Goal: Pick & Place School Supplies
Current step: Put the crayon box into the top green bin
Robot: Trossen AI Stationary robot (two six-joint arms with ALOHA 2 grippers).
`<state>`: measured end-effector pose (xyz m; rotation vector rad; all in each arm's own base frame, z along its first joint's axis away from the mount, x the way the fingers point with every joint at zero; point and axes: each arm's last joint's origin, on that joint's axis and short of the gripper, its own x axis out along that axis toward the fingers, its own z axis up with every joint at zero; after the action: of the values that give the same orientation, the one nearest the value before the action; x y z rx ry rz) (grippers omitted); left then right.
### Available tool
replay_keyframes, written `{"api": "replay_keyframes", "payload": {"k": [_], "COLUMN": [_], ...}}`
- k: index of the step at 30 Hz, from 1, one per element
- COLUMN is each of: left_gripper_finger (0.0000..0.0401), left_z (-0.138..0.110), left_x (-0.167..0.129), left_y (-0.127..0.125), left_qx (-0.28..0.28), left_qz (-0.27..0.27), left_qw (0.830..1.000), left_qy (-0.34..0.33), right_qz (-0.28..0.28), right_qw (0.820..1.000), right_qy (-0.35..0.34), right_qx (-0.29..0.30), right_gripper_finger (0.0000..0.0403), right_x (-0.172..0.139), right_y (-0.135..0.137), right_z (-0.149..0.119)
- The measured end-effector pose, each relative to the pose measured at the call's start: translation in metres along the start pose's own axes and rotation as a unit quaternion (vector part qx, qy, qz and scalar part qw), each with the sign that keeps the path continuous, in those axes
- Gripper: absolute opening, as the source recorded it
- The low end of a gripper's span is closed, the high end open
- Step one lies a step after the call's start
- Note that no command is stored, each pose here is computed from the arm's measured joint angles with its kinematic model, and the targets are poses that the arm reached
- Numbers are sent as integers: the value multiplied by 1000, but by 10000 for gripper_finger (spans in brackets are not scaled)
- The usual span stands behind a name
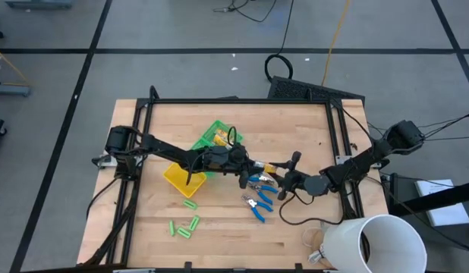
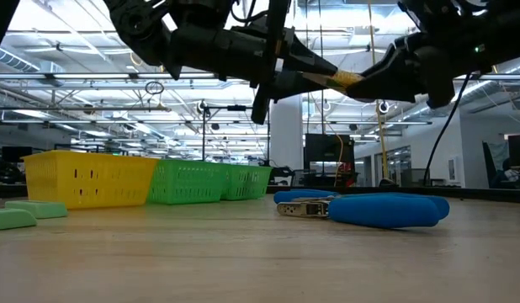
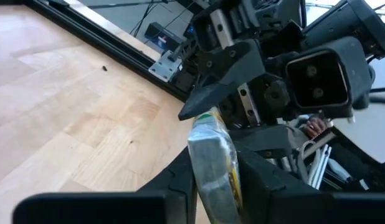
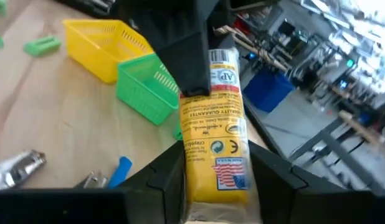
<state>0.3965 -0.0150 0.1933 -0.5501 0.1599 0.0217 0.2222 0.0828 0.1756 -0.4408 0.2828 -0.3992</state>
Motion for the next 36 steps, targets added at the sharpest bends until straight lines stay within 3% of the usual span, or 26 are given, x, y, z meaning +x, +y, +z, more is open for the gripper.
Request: {"api": "replay_keyframes", "payload": {"k": [8, 15, 21, 27, 36], "left_gripper_finger": [80, 74, 73, 73, 73], "left_z": [7, 32, 51, 61, 68], "left_x": [-3, -18, -38, -51, -69], "left_y": [18, 29, 28, 29, 73], "left_qx": [6, 0, 32, 46, 5], "left_qz": [26, 48, 54, 54, 141], "left_qw": [999, 998, 995, 992, 977], "left_qy": [26, 43, 75, 101, 162], "right_qz": [-3, -24, -25, -16, -4], "right_qw": [999, 998, 993, 983, 975], "right_qy": [18, 31, 42, 38, 29], "right_qx": [50, 45, 110, 178, 222], "right_gripper_finger": [193, 233, 227, 214, 210], "right_x": [0, -1, -9, -26, -44], "right_y": [0, -1, -17, -36, -45], "right_z": [-4, -7, -10, -32, -71]}}
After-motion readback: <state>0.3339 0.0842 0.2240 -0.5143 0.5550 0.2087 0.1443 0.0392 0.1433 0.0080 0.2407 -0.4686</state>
